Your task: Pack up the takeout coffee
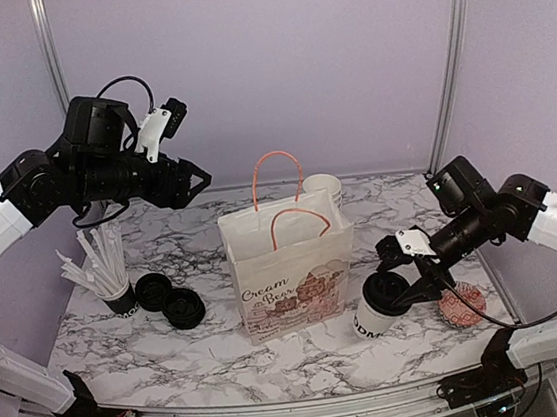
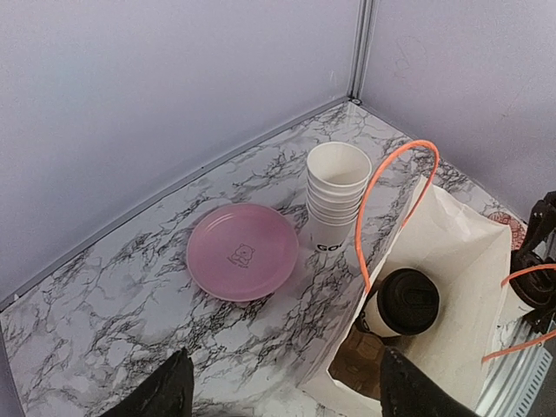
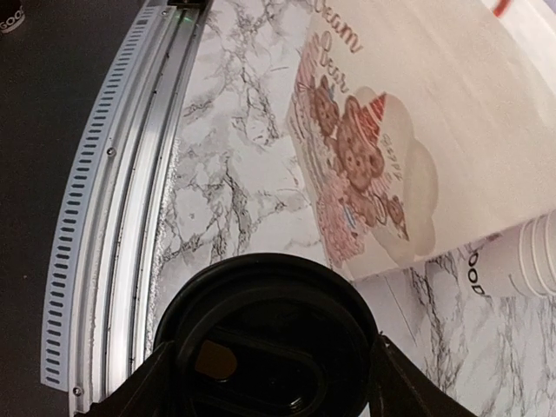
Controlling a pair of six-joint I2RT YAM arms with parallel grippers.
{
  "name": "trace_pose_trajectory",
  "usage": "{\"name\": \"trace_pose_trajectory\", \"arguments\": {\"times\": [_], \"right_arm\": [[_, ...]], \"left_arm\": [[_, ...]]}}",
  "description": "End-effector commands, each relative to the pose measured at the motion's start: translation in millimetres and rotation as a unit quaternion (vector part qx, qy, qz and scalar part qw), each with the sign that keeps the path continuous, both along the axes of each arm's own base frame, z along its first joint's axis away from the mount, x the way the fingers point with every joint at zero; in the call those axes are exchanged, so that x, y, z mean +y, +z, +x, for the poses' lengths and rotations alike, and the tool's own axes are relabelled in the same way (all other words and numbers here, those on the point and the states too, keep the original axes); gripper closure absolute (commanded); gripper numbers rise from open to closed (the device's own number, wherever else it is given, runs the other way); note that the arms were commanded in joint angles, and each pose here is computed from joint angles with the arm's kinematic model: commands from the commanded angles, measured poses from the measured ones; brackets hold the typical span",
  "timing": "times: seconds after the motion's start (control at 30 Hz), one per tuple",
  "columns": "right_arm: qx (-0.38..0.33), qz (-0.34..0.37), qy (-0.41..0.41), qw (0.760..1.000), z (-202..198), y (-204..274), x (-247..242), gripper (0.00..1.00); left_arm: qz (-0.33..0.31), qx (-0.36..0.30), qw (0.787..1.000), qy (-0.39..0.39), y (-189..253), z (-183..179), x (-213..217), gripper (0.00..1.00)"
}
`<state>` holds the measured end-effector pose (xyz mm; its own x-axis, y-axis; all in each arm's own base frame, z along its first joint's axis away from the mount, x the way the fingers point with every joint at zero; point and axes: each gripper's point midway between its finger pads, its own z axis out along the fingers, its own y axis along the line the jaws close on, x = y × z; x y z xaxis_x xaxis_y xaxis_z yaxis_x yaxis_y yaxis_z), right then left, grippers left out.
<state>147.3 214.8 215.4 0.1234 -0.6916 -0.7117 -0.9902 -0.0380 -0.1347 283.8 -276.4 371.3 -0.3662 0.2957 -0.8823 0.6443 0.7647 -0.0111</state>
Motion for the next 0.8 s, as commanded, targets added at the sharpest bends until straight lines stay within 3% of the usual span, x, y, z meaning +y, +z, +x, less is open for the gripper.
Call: {"name": "trace_pose_trajectory", "arguments": {"times": [0.0, 0.23, 0.43, 0.6, 0.77], "right_arm": [[-0.011, 0.007, 0.094, 0.996, -18.4, 8.2, 44.8, 0.37], [-0.033, -0.035, 0.197, 0.979, -60.8, -29.4, 127.1, 0.37], [-0.021, -0.043, 0.213, 0.976, -53.9, -42.5, 181.7, 0.38], [-0.025, -0.058, 0.197, 0.978, -39.6, -55.7, 201.9, 0.37], [0.002, -0.081, 0.205, 0.975, -43.1, -66.4, 205.1, 0.26]], "left_arm": [[0.034, 0.029, 0.999, 0.017, -11.2, -1.0, 10.0, 0.27], [0.061, 0.029, 0.997, 0.024, -23.8, -7.7, 25.3, 0.27], [0.066, 0.041, 0.997, 0.026, -35.4, -24.5, 42.5, 0.27], [0.057, 0.053, 0.997, 0.009, -43.7, -43.9, 51.7, 0.27], [0.065, 0.094, 0.992, -0.044, -65.9, -64.2, 44.3, 0.28]]}}
